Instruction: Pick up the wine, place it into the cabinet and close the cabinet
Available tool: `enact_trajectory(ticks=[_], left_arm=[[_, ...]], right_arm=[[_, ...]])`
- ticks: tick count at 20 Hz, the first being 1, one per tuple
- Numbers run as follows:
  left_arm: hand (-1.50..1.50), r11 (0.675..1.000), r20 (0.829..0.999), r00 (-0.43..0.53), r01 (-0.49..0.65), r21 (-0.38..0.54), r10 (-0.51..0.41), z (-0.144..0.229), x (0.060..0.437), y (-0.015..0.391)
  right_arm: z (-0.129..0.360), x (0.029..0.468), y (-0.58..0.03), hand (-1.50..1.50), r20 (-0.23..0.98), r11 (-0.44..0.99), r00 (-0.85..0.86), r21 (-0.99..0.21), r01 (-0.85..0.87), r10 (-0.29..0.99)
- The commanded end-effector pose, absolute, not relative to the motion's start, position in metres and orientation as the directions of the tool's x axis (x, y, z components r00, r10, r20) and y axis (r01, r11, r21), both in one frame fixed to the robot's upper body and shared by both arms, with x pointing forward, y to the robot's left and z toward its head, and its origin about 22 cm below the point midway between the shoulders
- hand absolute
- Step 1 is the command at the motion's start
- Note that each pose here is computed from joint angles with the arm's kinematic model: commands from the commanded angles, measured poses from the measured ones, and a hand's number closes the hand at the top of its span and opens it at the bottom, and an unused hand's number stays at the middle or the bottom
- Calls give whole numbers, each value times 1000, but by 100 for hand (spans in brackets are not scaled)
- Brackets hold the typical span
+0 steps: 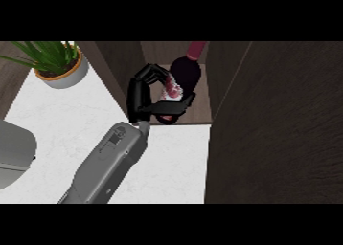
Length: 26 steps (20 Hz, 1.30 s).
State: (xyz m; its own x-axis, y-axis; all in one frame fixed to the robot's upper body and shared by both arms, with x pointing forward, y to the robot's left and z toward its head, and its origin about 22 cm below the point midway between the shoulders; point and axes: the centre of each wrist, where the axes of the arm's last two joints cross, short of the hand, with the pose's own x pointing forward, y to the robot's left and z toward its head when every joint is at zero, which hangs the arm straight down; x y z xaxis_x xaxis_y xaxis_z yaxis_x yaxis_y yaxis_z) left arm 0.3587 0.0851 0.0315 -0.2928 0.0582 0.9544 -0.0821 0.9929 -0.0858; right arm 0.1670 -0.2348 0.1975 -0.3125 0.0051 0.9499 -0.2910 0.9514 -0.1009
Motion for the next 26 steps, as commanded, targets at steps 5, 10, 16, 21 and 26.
enact_trajectory(ticks=[5, 10, 16, 21, 26], left_arm=[[150, 994, 970, -244, -103, -43, 17, 33, 382, 84], [150, 986, 965, -262, -161, -44, 0, 41, 413, 113], [150, 980, 935, -346, -199, 11, -80, 58, 425, 93], [150, 976, 929, -357, -218, 21, -100, 42, 422, 95], [150, 978, 948, -315, -206, -25, -42, 44, 430, 98]], right_arm=[[201, 142, -247, -150, 944, 942, -327, -73, -328, -41], [202, 147, -238, -150, 930, 941, -363, -71, -331, -57], [202, 143, -238, -150, 927, 941, -371, -77, -329, -54], [202, 157, -226, -150, 931, 934, -360, -73, -349, -62], [205, 159, -237, -150, 930, 938, -358, -43, -345, -89]])
